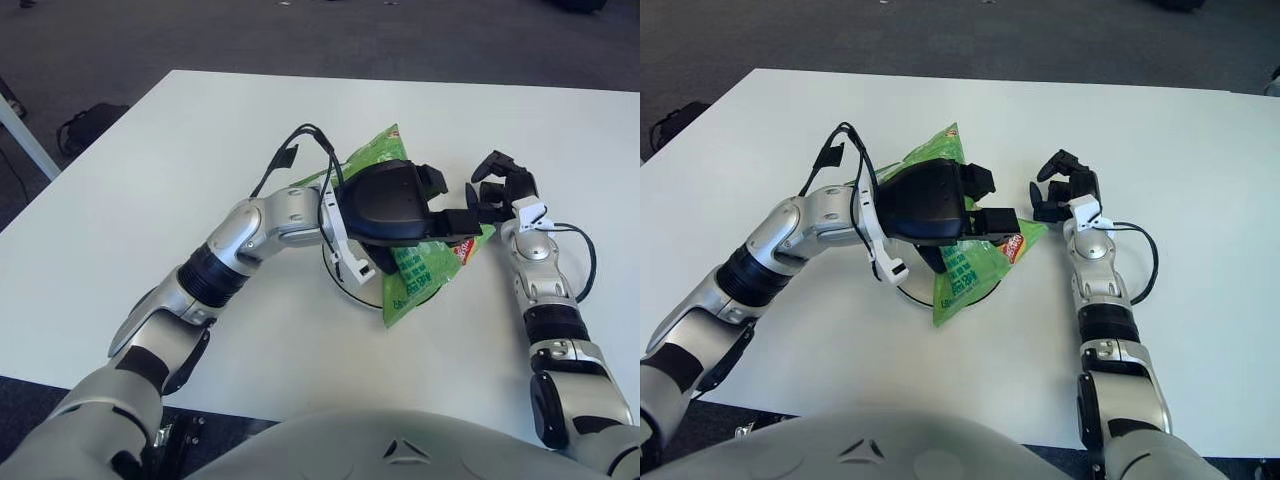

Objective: Put the snack into the plate.

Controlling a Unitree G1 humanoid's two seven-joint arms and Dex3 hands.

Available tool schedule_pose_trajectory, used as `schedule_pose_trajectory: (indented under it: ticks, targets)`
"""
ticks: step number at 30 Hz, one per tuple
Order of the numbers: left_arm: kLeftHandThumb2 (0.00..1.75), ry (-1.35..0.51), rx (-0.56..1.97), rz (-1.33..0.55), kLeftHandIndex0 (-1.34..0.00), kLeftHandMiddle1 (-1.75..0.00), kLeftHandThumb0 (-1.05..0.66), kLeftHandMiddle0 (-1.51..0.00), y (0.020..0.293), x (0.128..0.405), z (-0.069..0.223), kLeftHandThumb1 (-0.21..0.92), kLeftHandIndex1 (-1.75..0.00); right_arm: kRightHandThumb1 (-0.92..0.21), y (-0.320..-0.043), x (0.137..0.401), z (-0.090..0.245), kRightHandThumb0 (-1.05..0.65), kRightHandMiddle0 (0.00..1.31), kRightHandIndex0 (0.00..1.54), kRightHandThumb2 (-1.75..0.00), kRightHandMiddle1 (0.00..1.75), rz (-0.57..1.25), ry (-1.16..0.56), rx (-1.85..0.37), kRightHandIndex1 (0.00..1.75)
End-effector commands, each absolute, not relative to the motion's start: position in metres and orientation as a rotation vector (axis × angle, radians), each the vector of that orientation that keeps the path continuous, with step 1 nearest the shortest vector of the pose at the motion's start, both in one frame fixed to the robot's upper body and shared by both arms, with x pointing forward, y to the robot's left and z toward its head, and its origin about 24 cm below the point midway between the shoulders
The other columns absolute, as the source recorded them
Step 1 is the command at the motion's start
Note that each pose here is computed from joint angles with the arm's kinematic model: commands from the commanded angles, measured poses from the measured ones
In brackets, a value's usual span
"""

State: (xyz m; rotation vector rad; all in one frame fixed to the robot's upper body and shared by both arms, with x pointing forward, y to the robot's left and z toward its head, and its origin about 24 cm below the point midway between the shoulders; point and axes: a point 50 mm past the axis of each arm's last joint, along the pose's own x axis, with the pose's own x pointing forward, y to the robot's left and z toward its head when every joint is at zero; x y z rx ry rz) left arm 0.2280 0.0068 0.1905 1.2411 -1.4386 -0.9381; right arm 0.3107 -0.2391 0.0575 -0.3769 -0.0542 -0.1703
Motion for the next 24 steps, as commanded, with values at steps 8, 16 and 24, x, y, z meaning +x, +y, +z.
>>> schedule_pose_trajectory:
  ticks: [8, 16, 24]
  targets:
    - [1.36, -1.489, 1.243, -0.985, -0.64, -1.75, -0.49, -1.23, 0.008, 0.231, 0.193, 0.28, -1.75, -0.27, -0.237, 0.292, 0.017, -0.5, 0.65, 1.19, -1.37, 1.75, -0.149, 0.132, -0.377, 1.75]
    - [1.33, -1.502, 1.254, -0.965, -0.62, -1.75, -0.48, -1.24, 0.006, 0.232, 0.185, 0.31, -1.75, -0.27, -0.236, 0.292, 0.017, -0.5, 0.65, 1.23, -1.37, 1.75, -0.125, 0.129, -0.393, 1.75]
    - [1.18, -1.353, 1.222, -0.966, -0.53, -1.75, -0.45, -1.13, 0.01, 0.241, 0.159, 0.42, -1.75, -0.26, -0.229, 0.288, 0.027, -0.5, 0.66, 1.26, -1.38, 1.75, -0.114, 0.109, -0.409, 1.75]
